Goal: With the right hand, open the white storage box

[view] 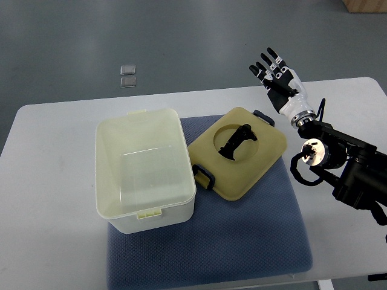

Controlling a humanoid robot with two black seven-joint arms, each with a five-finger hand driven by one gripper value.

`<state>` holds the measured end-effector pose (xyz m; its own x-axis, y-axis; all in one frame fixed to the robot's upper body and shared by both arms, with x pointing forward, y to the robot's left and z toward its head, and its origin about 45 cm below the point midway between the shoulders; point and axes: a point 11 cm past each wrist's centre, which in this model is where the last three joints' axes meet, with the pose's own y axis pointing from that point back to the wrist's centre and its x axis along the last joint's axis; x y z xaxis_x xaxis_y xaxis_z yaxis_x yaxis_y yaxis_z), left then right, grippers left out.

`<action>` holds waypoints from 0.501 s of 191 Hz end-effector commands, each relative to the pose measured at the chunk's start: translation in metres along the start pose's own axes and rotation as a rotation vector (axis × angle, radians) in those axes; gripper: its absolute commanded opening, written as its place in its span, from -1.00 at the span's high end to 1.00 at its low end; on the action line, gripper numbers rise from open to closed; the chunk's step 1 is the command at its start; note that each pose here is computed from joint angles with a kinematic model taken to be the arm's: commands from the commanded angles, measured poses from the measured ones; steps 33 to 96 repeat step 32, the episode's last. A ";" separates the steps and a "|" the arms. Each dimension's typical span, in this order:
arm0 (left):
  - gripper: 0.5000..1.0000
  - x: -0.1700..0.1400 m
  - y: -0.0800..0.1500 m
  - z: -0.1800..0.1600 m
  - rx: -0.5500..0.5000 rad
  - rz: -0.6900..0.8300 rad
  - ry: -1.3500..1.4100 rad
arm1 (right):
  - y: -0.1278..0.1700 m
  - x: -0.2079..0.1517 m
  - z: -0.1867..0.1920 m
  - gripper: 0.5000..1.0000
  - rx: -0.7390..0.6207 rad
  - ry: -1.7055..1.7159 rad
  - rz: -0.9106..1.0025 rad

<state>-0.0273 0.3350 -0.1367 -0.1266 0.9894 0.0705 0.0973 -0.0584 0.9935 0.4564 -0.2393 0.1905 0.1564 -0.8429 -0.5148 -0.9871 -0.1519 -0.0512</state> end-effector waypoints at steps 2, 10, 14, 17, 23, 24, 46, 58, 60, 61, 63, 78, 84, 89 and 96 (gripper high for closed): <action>-1.00 0.000 0.000 0.000 0.000 0.000 0.000 | -0.001 -0.001 -0.001 -0.72 0.004 0.000 -0.001; -1.00 0.000 0.000 0.000 0.000 0.000 0.000 | -0.001 -0.001 -0.001 -0.72 0.004 -0.001 -0.002; -1.00 0.000 0.000 0.000 0.000 0.000 0.000 | -0.001 -0.001 -0.001 -0.72 0.006 0.000 -0.001; -1.00 0.000 0.000 0.000 0.000 0.000 0.000 | -0.001 -0.001 -0.001 -0.72 0.006 0.000 -0.001; -1.00 0.000 0.000 0.000 0.000 0.000 0.000 | -0.001 -0.001 -0.001 -0.72 0.004 -0.001 -0.002; -1.00 0.000 0.000 0.000 0.000 0.000 0.000 | -0.001 -0.001 -0.001 -0.72 0.006 0.000 -0.001; -1.00 0.000 0.000 0.000 0.000 0.000 0.000 | 0.000 -0.001 0.000 -0.72 0.003 0.002 -0.003; -1.00 0.000 0.000 0.000 0.000 0.000 0.000 | 0.000 -0.001 0.000 -0.72 0.003 0.002 -0.003; -1.00 0.000 0.000 0.000 0.000 0.000 0.000 | 0.000 -0.001 0.000 -0.72 0.003 0.002 -0.003; -1.00 0.000 0.000 0.000 0.000 0.000 0.000 | 0.000 -0.001 0.000 -0.72 0.003 0.002 -0.003; -1.00 0.000 0.000 0.000 0.000 0.000 0.000 | 0.000 -0.001 0.000 -0.72 0.003 0.002 -0.003; -1.00 0.000 0.000 0.000 0.000 0.000 0.000 | 0.000 -0.001 0.000 -0.72 0.003 0.002 -0.003; -1.00 0.000 0.000 0.000 0.000 0.000 0.000 | 0.000 -0.001 0.000 -0.72 0.003 0.002 -0.003; -1.00 0.000 0.000 0.000 0.000 0.000 0.000 | 0.000 -0.001 0.000 -0.72 0.003 0.002 -0.003; -1.00 0.000 0.000 0.000 0.000 0.000 0.000 | 0.000 -0.001 0.000 -0.72 0.003 0.002 -0.003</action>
